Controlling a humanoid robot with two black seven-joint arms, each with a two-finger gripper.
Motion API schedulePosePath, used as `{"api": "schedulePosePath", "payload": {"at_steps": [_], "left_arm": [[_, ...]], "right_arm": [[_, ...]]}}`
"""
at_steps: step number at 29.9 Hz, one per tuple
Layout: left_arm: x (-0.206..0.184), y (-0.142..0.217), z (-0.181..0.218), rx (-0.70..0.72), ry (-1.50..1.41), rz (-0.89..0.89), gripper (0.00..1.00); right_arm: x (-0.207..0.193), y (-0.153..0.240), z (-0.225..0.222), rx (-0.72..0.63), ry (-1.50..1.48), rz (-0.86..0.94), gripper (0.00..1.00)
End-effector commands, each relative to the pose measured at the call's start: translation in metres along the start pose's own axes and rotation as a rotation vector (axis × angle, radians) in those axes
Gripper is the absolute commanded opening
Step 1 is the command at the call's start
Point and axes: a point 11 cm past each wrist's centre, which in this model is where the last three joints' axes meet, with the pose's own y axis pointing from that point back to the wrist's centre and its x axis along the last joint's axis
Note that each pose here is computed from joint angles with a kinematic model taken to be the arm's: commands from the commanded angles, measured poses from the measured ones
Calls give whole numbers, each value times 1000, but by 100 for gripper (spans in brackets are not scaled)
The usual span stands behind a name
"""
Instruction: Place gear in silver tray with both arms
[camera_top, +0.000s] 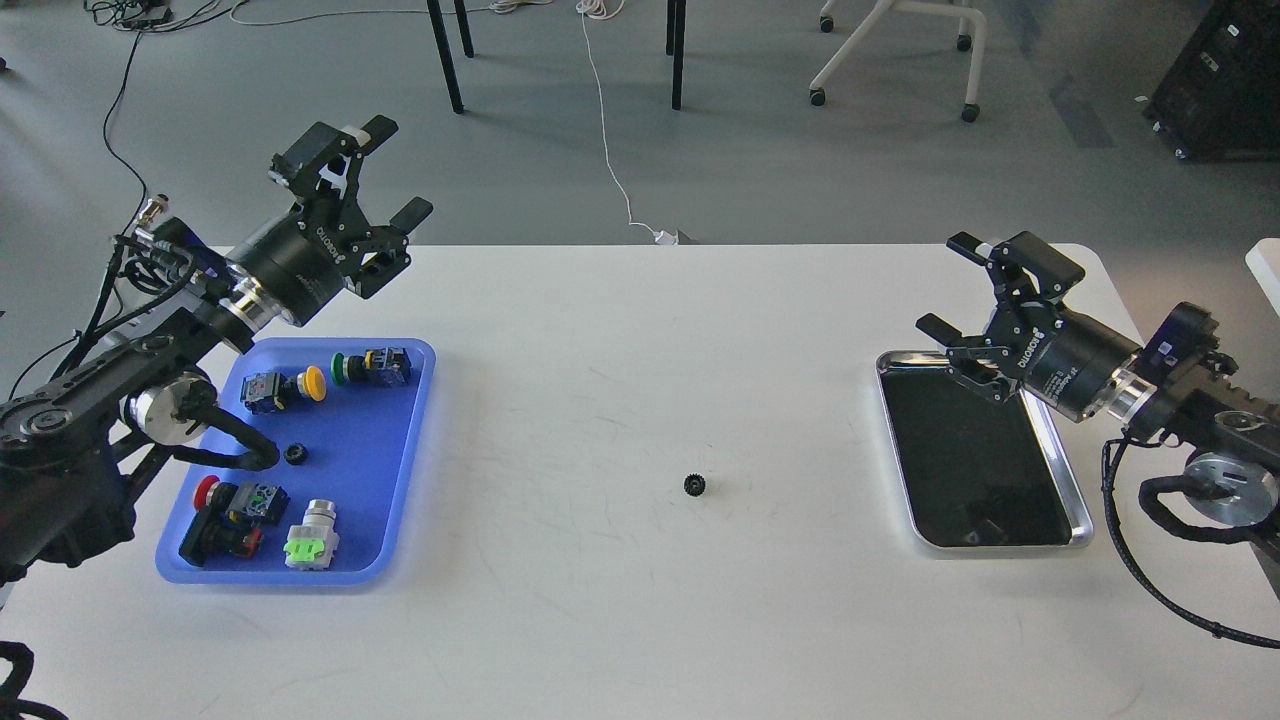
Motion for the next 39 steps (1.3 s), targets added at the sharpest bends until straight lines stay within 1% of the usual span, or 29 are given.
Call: {"api": "schedulePosePath", "payload": {"at_steps": [1, 4, 6, 10, 15, 20, 25, 30, 36, 39], "left_arm": [[8, 11, 0, -10, 22, 33, 98], [12, 15, 1, -35, 51, 60, 98], [9, 14, 4, -43, 53, 51, 98], [11, 18, 5, -47, 57, 56, 98], [10, 19, 7, -58, 63, 56, 98], [11, 20, 7, -60, 63, 61, 98], [10, 20, 7, -60, 64, 57, 98], [10, 22, 5, -57, 69, 61, 98], [8, 25, 7, -73, 80, 59, 98], [5, 25, 6, -75, 85, 52, 98]], "right_arm": [[-9, -21, -22, -87, 177, -126, 99], [-18, -35, -35, -162, 333, -227, 99], [-33, -51, -40, -207, 451, -322, 99], [-52, -67, -40, -314, 656, -473, 99], [-76, -82, -26, -425, 870, -643, 99], [-103, -103, -7, -458, 1133, -767, 99], [-130, -117, 0, -467, 1235, -873, 99], [-151, -124, 15, -461, 1366, -983, 98], [-166, -131, 24, -388, 1478, -1015, 88], [-169, -132, 26, -369, 1501, -1018, 80]]}}
